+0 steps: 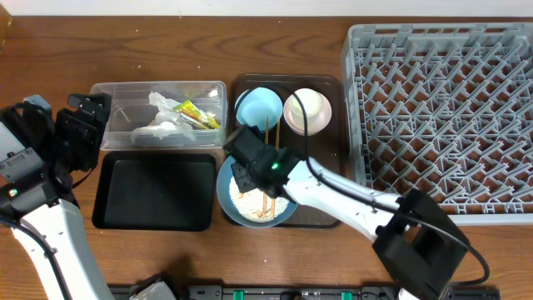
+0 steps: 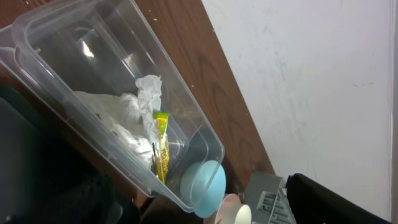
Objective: Sort waste into correct bins and load items into the dishwasher rack
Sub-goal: 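Reach the right gripper toward the chopsticks on the blue plate, then close the right gripper on one chopstick and lift it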
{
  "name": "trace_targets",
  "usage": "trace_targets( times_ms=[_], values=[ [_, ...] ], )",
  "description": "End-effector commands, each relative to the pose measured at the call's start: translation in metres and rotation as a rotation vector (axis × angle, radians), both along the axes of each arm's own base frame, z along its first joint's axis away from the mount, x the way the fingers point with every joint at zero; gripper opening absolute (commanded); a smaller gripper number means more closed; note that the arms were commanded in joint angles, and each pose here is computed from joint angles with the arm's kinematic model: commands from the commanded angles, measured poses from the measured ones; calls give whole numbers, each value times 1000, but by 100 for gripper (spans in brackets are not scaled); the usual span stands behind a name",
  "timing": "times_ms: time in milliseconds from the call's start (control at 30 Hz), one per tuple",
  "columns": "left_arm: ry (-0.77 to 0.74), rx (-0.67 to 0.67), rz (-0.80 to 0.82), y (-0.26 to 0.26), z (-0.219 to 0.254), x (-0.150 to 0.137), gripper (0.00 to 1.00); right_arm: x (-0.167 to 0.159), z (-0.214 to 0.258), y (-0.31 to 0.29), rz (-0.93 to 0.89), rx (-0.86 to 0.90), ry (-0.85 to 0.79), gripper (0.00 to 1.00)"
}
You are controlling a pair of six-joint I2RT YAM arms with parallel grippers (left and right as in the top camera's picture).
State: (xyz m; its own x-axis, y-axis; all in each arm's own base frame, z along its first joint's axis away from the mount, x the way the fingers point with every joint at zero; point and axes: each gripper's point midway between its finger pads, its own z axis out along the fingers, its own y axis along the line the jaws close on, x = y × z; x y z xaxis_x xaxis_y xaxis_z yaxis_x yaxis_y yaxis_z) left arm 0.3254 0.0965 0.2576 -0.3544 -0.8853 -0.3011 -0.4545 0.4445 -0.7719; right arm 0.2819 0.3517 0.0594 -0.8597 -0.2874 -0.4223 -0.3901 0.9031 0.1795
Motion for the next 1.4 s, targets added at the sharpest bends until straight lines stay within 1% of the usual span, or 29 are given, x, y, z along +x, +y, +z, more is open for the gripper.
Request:
trace_targets(
  times_ms=[0, 133, 467, 500, 567, 767, 967, 1067, 1267, 1367],
  values=[
    [-8, -3, 0, 1, 4, 0, 91, 17, 6, -19, -110, -116, -134, 28],
    [-8, -3, 0, 1, 4, 0, 91, 16, 3, -31, -169, -158, -131, 27],
    [-8, -3, 0, 1, 4, 0, 91, 13, -5, -33, -177, -157, -103, 26],
    [-8, -3, 0, 1, 4, 0, 91, 12, -7, -32, -174, -159, -100, 25],
    [-8, -3, 0, 1, 4, 0, 91, 11, -11, -32, -178, -166, -93, 21],
    [-8, -3, 0, 1, 4, 0, 91, 9, -23, -34, -201, -178, -74, 22],
    [-8, -3, 0, 1, 4, 0, 91, 9, -22, -27, -192, -160, -85, 24],
    [-8, -3, 0, 1, 4, 0, 91, 8, -22, -28, -193, -162, -82, 22],
    [-8, -4, 0, 1, 4, 0, 91, 4, -28, -34, -263, -157, -52, 22],
    [-8, -4, 0, 1, 4, 0, 91, 5, -28, -31, -266, -141, -54, 19]
  ],
)
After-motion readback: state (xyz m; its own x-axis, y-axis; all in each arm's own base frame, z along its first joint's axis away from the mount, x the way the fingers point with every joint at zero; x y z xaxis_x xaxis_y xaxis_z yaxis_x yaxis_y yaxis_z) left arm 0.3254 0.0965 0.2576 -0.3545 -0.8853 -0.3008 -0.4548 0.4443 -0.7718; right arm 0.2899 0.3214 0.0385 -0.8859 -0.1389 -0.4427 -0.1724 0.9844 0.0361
